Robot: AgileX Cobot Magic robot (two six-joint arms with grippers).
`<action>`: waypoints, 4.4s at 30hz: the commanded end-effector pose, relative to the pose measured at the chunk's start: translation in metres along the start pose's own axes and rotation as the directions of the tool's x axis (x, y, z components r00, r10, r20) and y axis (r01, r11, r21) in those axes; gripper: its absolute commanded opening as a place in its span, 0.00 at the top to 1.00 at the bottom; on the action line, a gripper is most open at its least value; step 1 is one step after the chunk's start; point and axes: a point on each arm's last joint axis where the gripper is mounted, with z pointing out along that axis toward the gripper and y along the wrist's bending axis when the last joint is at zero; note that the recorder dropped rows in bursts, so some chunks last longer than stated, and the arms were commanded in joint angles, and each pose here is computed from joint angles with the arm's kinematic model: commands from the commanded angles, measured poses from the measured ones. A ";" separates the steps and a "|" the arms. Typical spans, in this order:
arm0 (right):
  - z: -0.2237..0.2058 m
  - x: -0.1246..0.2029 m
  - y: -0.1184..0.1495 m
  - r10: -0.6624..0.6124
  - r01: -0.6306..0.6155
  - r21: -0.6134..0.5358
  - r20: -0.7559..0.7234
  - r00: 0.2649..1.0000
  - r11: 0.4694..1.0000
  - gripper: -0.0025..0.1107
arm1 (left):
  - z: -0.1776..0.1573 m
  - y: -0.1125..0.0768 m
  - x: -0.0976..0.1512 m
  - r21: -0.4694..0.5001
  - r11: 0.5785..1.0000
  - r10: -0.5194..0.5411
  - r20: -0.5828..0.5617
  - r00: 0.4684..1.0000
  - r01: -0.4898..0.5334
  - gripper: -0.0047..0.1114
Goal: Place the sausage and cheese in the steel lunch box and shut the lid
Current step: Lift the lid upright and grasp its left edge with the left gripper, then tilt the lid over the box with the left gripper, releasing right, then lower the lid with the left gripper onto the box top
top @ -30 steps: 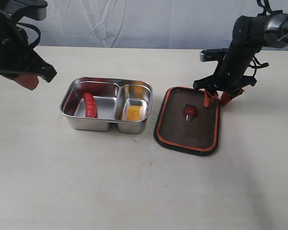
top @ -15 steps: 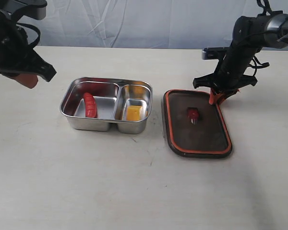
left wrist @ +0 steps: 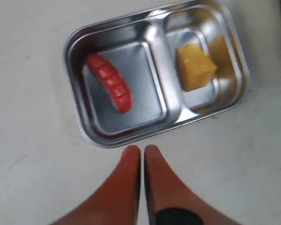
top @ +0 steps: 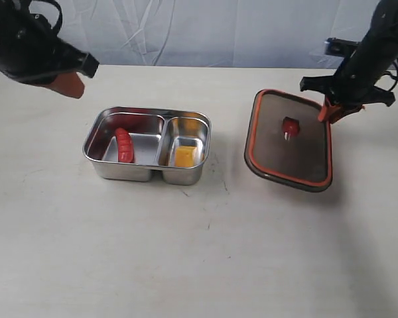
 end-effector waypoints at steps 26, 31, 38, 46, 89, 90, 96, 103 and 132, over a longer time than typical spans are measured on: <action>-0.054 0.000 0.058 -0.033 0.076 -0.390 0.116 0.993 0.918 0.99 | 0.059 -0.002 -0.026 0.684 0.725 -0.178 0.068 0.982 0.084 0.40; -0.052 0.003 0.070 -0.057 0.097 -0.395 0.111 0.992 0.914 0.99 | 0.077 -0.012 -0.028 0.716 0.692 -0.186 0.059 0.981 0.088 0.40; -0.052 0.004 0.076 -0.065 0.104 -0.404 0.109 0.992 0.909 0.99 | 0.095 -0.017 -0.026 0.717 0.686 -0.196 0.024 0.980 0.120 0.40; -0.052 0.004 0.076 -0.064 0.103 -0.405 0.109 0.992 0.908 0.99 | 0.097 -0.032 -0.028 0.736 0.670 -0.189 0.038 0.981 0.100 0.40; -0.060 0.018 0.099 -0.216 0.226 -0.539 0.082 0.973 0.812 0.40 | 0.116 -0.063 -0.024 0.620 0.785 -0.096 0.090 0.991 0.020 0.96; -0.060 0.018 0.099 -0.220 0.230 -0.539 0.084 0.972 0.810 0.38 | 0.116 -0.062 -0.023 0.615 0.789 -0.086 0.089 0.992 0.013 0.96; -0.065 0.016 0.092 -0.205 0.224 -0.536 0.096 0.974 0.814 0.43 | 0.115 -0.058 -0.024 0.607 0.795 -0.086 0.095 0.992 0.010 0.96; -0.093 0.008 0.065 -0.138 0.208 -0.512 0.170 0.976 0.833 0.43 | 0.101 -0.030 -0.032 0.522 0.852 -0.057 0.155 0.986 -0.033 0.96; -0.113 -0.004 0.024 -0.051 0.170 -0.435 0.272 0.961 0.884 0.43 | 0.051 0.021 -0.054 -0.168 0.648 0.758 0.056 0.649 -0.743 0.96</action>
